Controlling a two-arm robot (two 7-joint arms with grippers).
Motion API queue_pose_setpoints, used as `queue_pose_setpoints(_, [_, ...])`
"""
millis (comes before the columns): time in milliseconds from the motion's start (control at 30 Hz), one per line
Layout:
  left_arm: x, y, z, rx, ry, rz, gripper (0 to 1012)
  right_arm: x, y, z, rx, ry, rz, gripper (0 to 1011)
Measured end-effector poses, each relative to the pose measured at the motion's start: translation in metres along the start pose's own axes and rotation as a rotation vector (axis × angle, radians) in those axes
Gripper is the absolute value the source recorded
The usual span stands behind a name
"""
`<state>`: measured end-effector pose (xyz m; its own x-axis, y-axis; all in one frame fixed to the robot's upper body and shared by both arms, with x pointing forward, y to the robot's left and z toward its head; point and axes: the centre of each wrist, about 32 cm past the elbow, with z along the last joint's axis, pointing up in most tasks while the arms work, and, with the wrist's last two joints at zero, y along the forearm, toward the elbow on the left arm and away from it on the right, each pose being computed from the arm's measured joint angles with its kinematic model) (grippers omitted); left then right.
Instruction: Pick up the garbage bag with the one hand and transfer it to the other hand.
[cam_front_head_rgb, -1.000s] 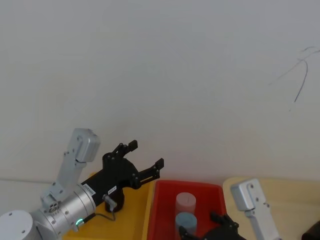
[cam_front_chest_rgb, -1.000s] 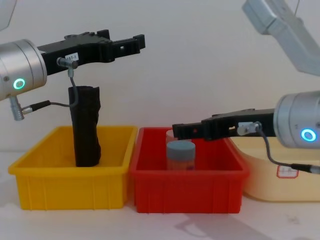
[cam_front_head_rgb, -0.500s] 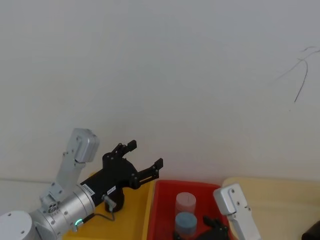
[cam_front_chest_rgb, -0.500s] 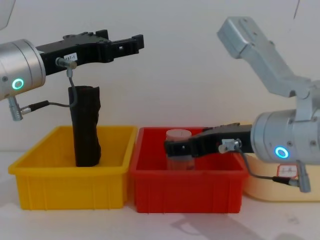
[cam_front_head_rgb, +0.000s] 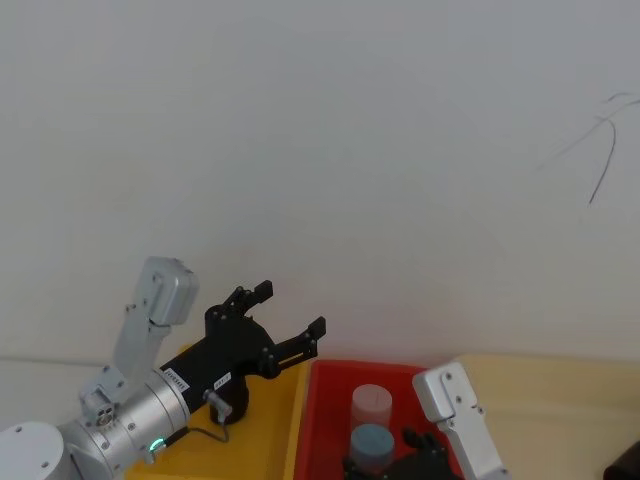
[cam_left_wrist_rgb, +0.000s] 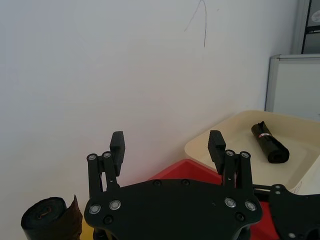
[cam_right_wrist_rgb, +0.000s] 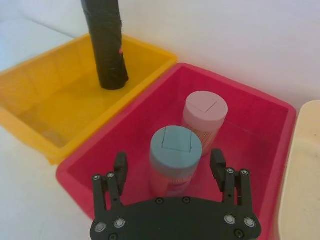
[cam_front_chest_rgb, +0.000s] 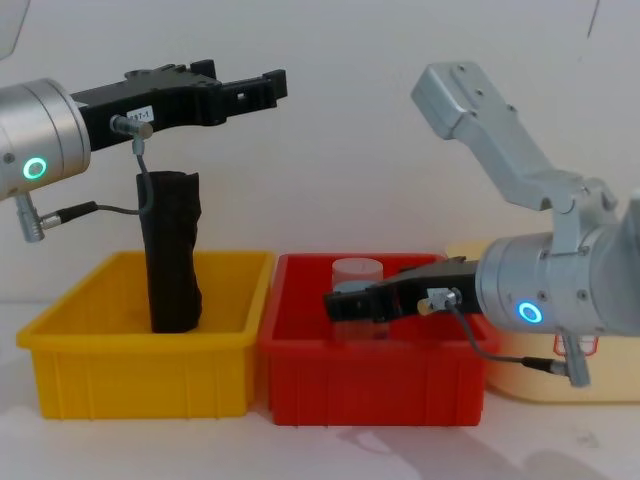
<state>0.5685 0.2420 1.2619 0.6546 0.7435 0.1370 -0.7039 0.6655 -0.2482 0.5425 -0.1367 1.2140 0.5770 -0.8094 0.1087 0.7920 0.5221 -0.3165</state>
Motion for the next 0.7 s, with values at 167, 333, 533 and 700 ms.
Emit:
queue_pose_setpoints(167, [-0.0001,0.0001,0.0,0.0,0.0,0.0,1001,0.002,0.008,-0.001,-0.012,0.0,-0.012,1001])
queue_pose_setpoints(333, [-0.0001,0.0,0.0,0.0,0.0,0.0,1002,0.004,0.015,-0.001,-0.025,0.002,-0.021,1001])
queue_pose_setpoints(533, [-0.0001,0.0001,0.0,0.0,0.0,0.0,1002,0.006,0.023,-0.002,-0.039,0.005,-0.031,1001])
queue_pose_setpoints(700, [-0.0001,0.0001,0.0,0.0,0.0,0.0,1001,0.007,0.028,-0.002,-0.051,0.008,-0.041,992])
